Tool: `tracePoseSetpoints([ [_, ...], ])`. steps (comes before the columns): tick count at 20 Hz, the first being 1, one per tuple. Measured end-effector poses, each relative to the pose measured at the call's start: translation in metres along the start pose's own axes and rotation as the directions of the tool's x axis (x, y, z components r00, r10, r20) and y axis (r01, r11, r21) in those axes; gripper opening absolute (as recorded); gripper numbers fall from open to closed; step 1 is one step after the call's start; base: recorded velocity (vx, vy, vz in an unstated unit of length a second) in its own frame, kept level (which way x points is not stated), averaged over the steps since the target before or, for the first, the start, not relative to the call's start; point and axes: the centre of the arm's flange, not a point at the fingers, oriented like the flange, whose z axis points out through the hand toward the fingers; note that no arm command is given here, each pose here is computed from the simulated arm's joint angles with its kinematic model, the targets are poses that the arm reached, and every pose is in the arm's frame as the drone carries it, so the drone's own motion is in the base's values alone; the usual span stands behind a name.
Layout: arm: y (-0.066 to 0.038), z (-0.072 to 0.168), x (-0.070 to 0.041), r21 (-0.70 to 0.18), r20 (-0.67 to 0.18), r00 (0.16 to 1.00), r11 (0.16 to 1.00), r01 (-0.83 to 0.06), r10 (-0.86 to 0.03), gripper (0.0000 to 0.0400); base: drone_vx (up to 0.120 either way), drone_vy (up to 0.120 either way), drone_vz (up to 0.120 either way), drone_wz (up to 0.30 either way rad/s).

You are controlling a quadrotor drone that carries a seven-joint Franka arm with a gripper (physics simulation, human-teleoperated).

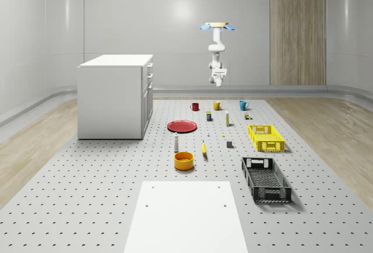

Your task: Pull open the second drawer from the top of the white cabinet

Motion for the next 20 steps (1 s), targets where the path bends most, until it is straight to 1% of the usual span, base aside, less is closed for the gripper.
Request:
tracePoseSetpoints([
  [3, -0.001, -0.012, 0.001, 0.002, -0.002, 1.000, 1.000, 0.000, 0.000, 0.0303, 0.120, -0.120, 0.000, 0.000],
  [4, -0.001, -0.015, 0.001, 0.002, -0.002, 1.000, 1.000, 0.000, 0.000, 0.0302, 0.120, -0.120, 0.080, 0.000],
  [12, -0.001, -0.025, 0.001, 0.006, -0.007, 1.000, 1.000, 0.000, 0.000, 0.0300, 0.120, -0.120, 0.120, 0.000],
  [20, -0.001, -0.027, 0.001, 0.010, -0.011, 1.000, 1.000, 0.000, 0.000, 0.0300, 0.120, -0.120, 0.000, 0.000],
])
